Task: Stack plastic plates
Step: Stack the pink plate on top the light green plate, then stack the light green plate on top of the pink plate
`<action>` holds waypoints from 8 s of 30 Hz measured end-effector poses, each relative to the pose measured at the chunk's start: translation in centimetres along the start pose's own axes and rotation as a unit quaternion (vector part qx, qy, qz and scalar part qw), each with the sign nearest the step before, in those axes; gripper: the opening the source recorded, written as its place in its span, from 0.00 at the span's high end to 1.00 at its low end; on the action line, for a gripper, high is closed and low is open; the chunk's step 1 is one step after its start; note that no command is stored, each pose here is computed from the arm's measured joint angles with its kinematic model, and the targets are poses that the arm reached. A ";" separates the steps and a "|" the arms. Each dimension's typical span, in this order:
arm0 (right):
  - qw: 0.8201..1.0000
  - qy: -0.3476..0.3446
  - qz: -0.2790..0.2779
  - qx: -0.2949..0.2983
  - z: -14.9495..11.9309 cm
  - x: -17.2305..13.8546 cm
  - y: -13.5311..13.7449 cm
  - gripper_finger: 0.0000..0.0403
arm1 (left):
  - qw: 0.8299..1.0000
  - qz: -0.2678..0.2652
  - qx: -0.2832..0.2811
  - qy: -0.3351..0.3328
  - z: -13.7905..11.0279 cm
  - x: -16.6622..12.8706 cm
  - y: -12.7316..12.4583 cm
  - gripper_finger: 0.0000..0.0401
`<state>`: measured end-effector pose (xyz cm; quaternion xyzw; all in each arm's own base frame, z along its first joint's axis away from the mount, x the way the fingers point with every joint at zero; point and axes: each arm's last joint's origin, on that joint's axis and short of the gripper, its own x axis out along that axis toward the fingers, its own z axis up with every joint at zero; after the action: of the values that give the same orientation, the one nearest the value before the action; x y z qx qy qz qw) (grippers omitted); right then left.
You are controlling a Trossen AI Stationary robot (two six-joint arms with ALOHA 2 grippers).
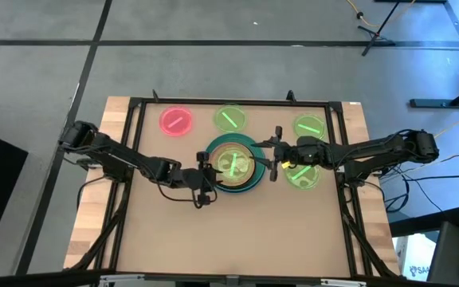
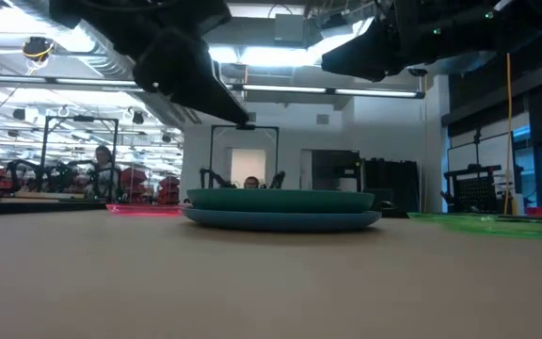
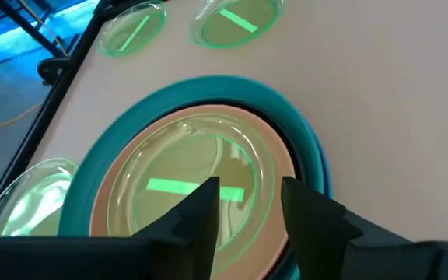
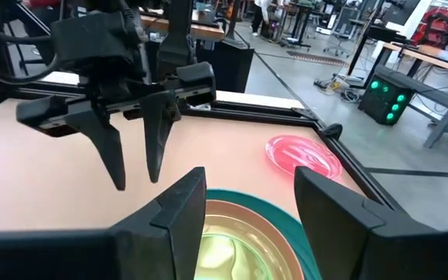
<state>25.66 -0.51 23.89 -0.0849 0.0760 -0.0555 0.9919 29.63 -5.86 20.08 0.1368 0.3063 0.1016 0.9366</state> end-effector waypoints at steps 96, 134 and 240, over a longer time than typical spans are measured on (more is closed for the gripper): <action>1.000 0.026 -0.009 -0.003 -0.5 0.0 0.0 0.53 | 0.904 0.180 -0.065 0.381 -14.7 0.5 16.1 0.67; 0.999 0.031 -0.036 -0.007 -0.5 0.0 -0.1 0.53 | 0.932 0.176 -0.055 0.313 -11.9 -1.1 13.9 1.00; 0.929 0.323 0.031 0.180 -2.7 -8.7 0.7 0.53 | 0.971 -0.051 -0.150 -0.178 -6.2 -4.6 3.3 0.68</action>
<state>16.71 0.79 22.34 0.1197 0.3840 -0.0620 0.9135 21.85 -2.78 18.84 -0.0053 0.1226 0.0730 0.9897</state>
